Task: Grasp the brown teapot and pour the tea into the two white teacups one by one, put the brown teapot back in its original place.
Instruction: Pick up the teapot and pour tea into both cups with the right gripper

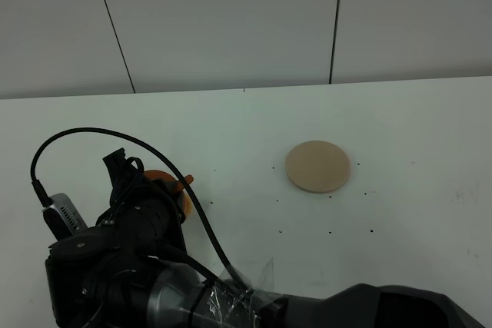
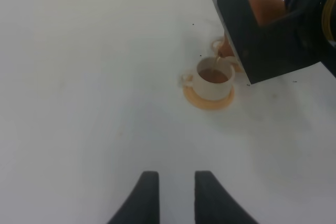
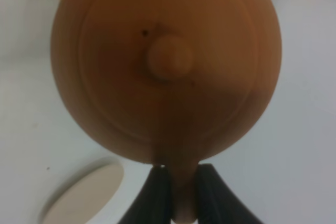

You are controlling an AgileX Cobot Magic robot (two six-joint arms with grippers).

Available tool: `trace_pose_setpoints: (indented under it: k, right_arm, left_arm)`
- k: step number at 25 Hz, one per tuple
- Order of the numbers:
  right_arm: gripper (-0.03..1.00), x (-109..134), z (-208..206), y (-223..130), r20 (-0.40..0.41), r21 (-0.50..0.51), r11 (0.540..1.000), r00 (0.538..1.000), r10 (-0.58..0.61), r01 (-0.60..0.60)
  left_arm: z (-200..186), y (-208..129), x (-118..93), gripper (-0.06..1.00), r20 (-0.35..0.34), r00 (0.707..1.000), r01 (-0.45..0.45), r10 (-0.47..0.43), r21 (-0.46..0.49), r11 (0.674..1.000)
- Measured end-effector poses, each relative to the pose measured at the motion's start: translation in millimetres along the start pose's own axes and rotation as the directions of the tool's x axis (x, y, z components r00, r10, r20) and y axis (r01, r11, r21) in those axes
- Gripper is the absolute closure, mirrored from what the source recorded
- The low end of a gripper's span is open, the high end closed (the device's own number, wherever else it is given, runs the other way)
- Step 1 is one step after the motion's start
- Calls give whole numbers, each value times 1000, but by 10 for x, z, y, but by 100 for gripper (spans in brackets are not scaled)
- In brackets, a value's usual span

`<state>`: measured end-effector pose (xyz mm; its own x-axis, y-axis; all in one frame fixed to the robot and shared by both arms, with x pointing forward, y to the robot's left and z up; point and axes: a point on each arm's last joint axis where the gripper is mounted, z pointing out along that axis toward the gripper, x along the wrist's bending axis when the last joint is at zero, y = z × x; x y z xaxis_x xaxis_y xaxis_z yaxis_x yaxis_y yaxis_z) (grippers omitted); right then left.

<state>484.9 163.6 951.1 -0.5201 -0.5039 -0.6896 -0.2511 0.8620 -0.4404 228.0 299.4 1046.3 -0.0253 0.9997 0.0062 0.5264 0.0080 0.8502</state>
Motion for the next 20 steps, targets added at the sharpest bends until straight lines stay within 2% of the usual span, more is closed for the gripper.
trace_pose_setpoints:
  k: [20]
  right_arm:
    - [87, -19, 0, -12, 21, 13, 1000, 1000, -15, 15]
  left_arm:
    - [0, 0, 0, 71, 0, 1000, -1, 1, 0, 1000]
